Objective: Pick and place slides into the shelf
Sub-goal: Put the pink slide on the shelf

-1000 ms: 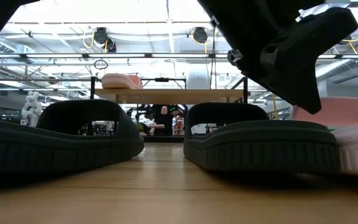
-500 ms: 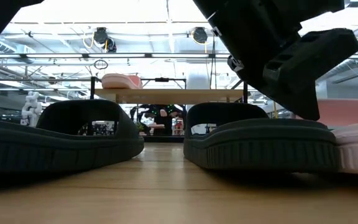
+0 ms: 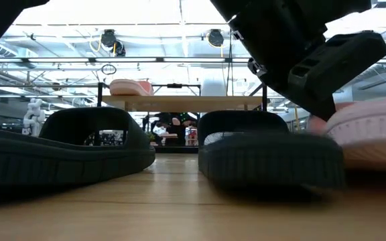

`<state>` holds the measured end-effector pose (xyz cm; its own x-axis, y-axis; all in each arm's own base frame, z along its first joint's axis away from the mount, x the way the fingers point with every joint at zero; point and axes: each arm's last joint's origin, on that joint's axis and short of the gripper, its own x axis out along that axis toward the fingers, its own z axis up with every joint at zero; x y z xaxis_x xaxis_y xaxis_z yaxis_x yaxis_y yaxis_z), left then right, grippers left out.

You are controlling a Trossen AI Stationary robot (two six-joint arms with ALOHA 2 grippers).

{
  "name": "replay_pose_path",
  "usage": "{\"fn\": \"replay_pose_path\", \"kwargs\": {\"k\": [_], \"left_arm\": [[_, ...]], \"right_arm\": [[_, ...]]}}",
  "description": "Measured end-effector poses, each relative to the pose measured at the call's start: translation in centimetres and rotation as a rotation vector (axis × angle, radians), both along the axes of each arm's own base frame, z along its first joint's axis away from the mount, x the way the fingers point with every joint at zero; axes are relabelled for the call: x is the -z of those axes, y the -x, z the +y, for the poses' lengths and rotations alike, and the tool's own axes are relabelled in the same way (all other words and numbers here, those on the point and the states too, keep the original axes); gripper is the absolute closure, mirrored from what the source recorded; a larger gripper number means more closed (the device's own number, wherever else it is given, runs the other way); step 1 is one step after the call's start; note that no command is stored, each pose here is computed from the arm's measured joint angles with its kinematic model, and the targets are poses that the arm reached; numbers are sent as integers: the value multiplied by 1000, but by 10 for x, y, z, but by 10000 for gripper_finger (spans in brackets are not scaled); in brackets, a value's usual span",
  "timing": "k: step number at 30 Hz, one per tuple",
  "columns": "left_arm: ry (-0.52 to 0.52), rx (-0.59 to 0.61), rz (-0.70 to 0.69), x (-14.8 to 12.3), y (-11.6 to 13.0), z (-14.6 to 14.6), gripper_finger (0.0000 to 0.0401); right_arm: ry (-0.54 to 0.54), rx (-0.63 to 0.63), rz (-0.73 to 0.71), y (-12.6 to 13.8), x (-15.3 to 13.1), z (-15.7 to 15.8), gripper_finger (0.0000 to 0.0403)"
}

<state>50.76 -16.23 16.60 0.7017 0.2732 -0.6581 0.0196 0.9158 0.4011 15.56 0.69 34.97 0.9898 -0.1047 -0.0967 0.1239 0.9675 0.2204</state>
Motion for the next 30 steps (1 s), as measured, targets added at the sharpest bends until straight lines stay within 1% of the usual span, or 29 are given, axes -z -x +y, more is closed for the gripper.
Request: {"fn": "replay_pose_path", "kwargs": {"k": [3, 7, 12, 15, 18, 19, 22, 24, 28, 30], "left_arm": [[1, -1, -36, -13, -3, -4, 397], [1, -7, -146, -48, -9, -10, 398], [-36, -84, -232, -76, -12, -6, 399], [-56, -123, -256, -86, -11, -5, 400], [-94, -162, -232, -92, -7, -4, 400], [-105, -184, -237, -93, -6, -4, 400], [-142, -260, -246, -105, 4, -4, 400], [-166, -323, -279, -119, 12, -2, 400], [-191, -426, -376, -155, 29, 2, 401], [-209, -481, -428, -174, 38, 6, 401]], "right_arm": [[0, 0, 0, 0, 0, 0, 248], [0, 4, -1, 0, 0, 0, 248], [-4, 9, -47, 0, -5, 0, 248], [10, 54, -87, 1, -9, -2, 248], [35, 104, -135, 4, -14, -3, 248], [39, 116, -150, 4, -16, -4, 248], [36, 136, -197, 7, -21, -4, 248], [34, 137, -231, 9, -25, -5, 248], [45, 140, -246, 12, -27, -5, 248], [44, 164, -247, 12, -27, -5, 248]]}}
